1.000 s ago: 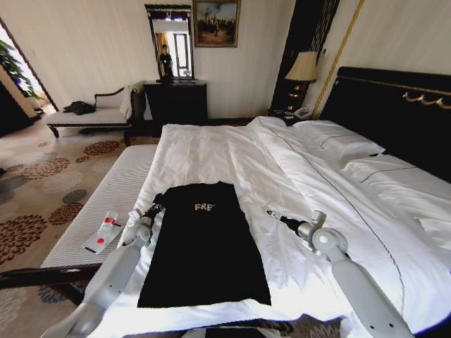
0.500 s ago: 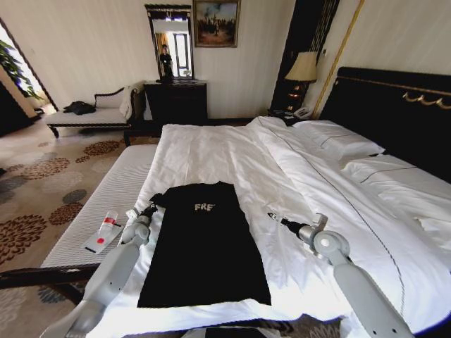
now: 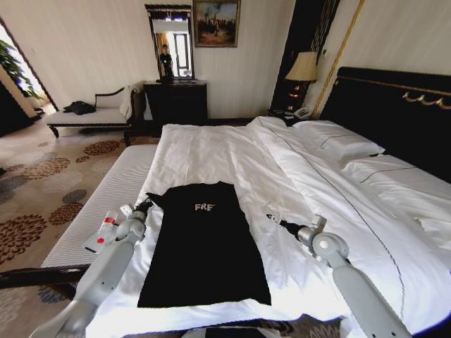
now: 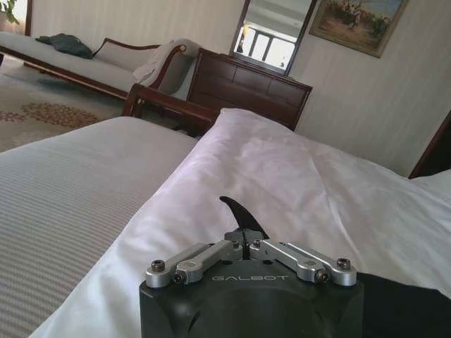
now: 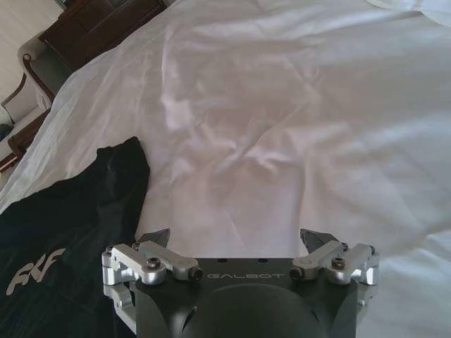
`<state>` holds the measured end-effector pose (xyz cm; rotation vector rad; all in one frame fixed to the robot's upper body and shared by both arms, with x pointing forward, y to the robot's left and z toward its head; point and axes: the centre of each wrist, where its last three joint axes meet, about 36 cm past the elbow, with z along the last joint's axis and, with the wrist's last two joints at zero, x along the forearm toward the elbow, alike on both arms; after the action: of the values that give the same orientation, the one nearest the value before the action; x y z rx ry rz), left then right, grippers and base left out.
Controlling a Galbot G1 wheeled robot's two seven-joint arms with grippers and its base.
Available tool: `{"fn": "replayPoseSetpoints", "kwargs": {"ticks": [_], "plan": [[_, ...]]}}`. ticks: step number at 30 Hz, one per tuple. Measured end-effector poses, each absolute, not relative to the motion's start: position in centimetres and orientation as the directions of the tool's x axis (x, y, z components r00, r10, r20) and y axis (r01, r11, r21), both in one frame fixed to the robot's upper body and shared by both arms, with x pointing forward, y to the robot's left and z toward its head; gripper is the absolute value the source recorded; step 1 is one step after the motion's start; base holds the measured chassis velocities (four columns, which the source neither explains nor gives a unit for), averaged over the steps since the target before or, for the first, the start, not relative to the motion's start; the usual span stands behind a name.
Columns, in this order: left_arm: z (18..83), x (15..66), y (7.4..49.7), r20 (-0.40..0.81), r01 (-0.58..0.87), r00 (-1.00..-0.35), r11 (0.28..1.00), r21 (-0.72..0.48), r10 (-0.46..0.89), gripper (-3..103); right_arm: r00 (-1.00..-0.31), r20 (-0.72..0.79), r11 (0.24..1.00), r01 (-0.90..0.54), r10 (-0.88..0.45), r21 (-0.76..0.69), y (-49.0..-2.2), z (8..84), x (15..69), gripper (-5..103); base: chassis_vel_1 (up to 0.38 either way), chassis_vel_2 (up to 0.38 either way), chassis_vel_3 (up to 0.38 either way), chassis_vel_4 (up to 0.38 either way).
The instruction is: Fold the clothes on the bed.
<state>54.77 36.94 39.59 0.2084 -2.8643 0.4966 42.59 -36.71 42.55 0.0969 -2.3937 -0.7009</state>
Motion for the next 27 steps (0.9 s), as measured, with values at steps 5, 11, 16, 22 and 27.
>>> {"fn": "replayPoseSetpoints", "kwargs": {"ticks": [5, 11, 16, 22, 27], "plan": [[41.3, 55.8, 36.2, 0.232, -0.15, -0.969, 0.943, -0.296, -0.081, 0, -0.794, 0.561, 0.856, 0.106, -0.234, 0.506, -37.0, 42.4, 42.4, 100, 0.0, 0.0, 0.0, 0.0], [42.8, 55.1, 31.5, 0.222, -0.06, -0.975, 0.958, -0.28, 0.004, 0, -0.794, 0.561, 0.856, 0.107, -0.233, 0.506, -37.0, 42.3, 42.3, 100, 0.0, 0.0, 0.0, 0.0], [42.8, 53.1, 27.8, 0.245, -0.002, -0.967, 0.965, -0.26, 0.064, 0, -0.794, 0.563, 0.855, 0.112, -0.23, 0.507, -37.4, 42.2, 42.2, 100, 0.0, 0.0, 0.0, 0.0], [41.3, 50.8, 25.5, 0.28, 0.036, -0.955, 0.973, -0.227, 0.101, 0, -0.794, 0.564, 0.855, 0.116, -0.227, 0.506, -37.8, 42.1, 41.9, 100, 0.0, 0.0, 0.0, 0.0], [40.7, 50.2, 23.6, 0.293, 0.061, -0.948, 0.974, -0.218, 0.125, 0, -0.794, 0.565, 0.855, 0.118, -0.224, 0.505, -38.0, 42.1, 41.7, 100, 0.0, 0.0, 0.0, 0.0]]}}
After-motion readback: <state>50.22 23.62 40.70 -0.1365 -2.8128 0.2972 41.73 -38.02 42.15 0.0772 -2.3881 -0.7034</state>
